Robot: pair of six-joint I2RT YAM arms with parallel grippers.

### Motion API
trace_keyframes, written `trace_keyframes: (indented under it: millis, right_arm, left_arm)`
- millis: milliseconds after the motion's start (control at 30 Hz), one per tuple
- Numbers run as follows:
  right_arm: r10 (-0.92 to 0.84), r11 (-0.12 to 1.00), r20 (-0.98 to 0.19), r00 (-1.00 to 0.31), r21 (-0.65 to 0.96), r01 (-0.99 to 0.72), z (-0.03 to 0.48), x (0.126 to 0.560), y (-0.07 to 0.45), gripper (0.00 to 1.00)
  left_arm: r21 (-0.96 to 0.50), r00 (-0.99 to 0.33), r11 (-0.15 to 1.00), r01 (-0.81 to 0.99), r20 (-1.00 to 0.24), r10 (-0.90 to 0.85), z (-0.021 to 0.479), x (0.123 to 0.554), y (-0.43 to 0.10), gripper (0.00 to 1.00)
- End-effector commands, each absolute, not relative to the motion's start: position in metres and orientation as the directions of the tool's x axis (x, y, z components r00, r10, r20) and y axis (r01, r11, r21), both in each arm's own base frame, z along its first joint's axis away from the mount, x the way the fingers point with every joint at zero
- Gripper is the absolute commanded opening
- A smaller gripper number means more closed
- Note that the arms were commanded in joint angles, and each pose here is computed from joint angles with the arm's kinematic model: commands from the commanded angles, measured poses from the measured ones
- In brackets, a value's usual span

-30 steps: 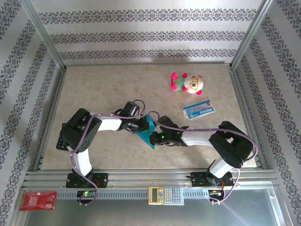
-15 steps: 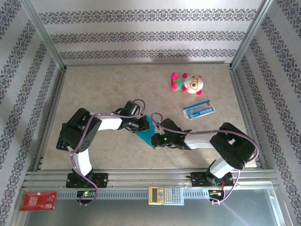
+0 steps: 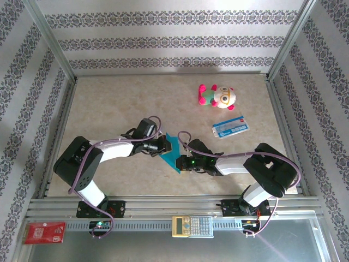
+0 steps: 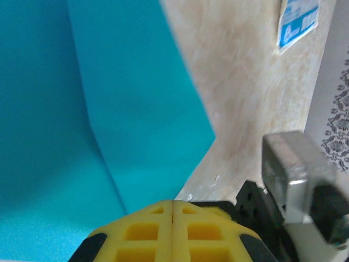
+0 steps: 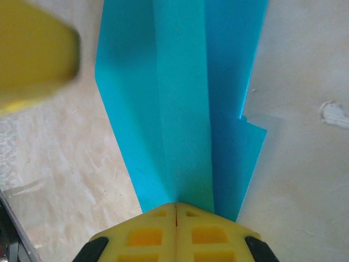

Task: Fold a paper plane with a square sheet of paper (pick it up from the middle)
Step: Fourth fold the wing at the center of the table.

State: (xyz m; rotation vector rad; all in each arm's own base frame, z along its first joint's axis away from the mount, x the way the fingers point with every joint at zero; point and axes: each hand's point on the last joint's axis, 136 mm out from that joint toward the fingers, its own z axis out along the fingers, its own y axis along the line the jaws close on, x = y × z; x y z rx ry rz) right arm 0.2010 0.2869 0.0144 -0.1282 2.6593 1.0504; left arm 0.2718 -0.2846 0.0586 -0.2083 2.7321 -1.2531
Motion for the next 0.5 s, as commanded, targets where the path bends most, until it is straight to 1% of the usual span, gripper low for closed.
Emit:
trace_keyframes:
  millis: [0, 267, 467]
  right_arm:
    - [-0.002, 0.833, -0.179, -0.984, 0.544, -0.101, -0.027, 0.174, 0.253, 0.0]
    - [-0.002, 0.834, -0.177, -0.984, 0.543, -0.099, -0.027, 0.174, 0.252, 0.0]
    - [-0.005, 0.834, -0.17, -0.985, 0.543, -0.098, -0.028, 0.174, 0.254, 0.0]
  left_arm:
    - [-0.782, -0.987, 0.616, -0.095, -0.007, -0.161, 0.056, 0.261, -0.298, 0.0]
    - [-0.759, -0.989, 0.642, -0.113, 0.021, -0.149, 0.038, 0.253, -0.303, 0.0]
    - [-0.77, -0.989, 0.627, -0.116, 0.032, -0.144, 0.034, 0.255, -0.309, 0.0]
